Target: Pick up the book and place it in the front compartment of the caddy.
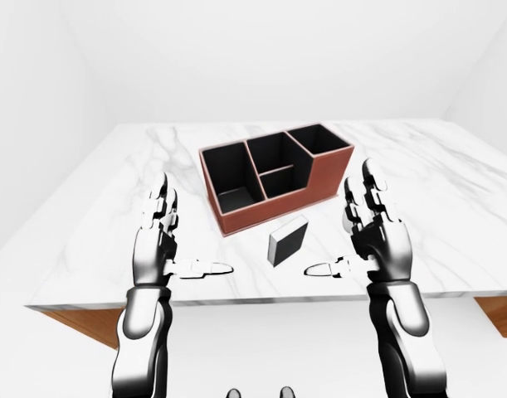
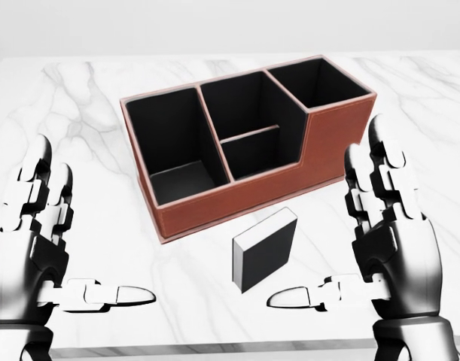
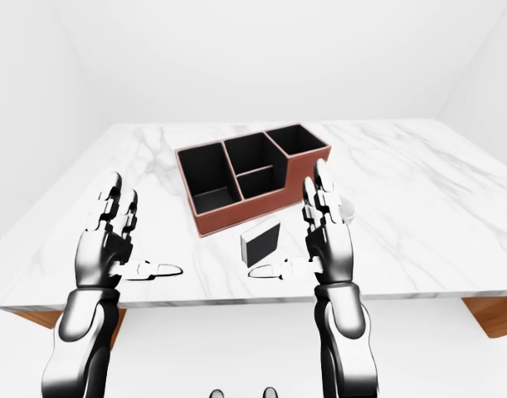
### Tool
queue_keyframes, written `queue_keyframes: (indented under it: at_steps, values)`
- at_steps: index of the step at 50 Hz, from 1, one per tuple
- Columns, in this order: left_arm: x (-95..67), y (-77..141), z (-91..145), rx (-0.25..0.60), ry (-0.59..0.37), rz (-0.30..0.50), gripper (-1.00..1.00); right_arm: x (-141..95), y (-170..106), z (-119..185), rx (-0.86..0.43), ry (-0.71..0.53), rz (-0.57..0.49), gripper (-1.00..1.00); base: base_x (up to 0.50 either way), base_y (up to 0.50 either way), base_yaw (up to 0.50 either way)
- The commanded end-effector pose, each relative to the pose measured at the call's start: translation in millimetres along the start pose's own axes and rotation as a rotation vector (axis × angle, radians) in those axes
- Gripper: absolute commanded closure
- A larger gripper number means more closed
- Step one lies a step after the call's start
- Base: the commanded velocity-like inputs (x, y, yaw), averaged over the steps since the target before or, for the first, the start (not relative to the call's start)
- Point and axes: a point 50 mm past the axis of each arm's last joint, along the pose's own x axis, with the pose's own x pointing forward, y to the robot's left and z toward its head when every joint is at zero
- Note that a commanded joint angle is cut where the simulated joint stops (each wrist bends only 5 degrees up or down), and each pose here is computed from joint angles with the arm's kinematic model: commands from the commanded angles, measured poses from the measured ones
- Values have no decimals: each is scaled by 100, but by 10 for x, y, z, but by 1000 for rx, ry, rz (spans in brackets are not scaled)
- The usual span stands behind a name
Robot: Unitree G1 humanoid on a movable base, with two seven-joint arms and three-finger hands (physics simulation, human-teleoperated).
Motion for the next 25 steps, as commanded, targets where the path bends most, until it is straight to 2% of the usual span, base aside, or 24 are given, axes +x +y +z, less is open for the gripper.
queue_keyframes:
  at_steps: [1,22,25]
  values:
    - [-3,-2,25,-1,-10,-2,-100,0,2,24,-1,-10,0,-100,50,0,0]
    - [-9,-9,44,-3,-18,-5,-100,2,-3,44,-3,-19,-1,-100,50,0,0]
    - [-12,-1,83,-4,-34,-3,-100,-2,38,2,-36,3,10,-100,0,0,0]
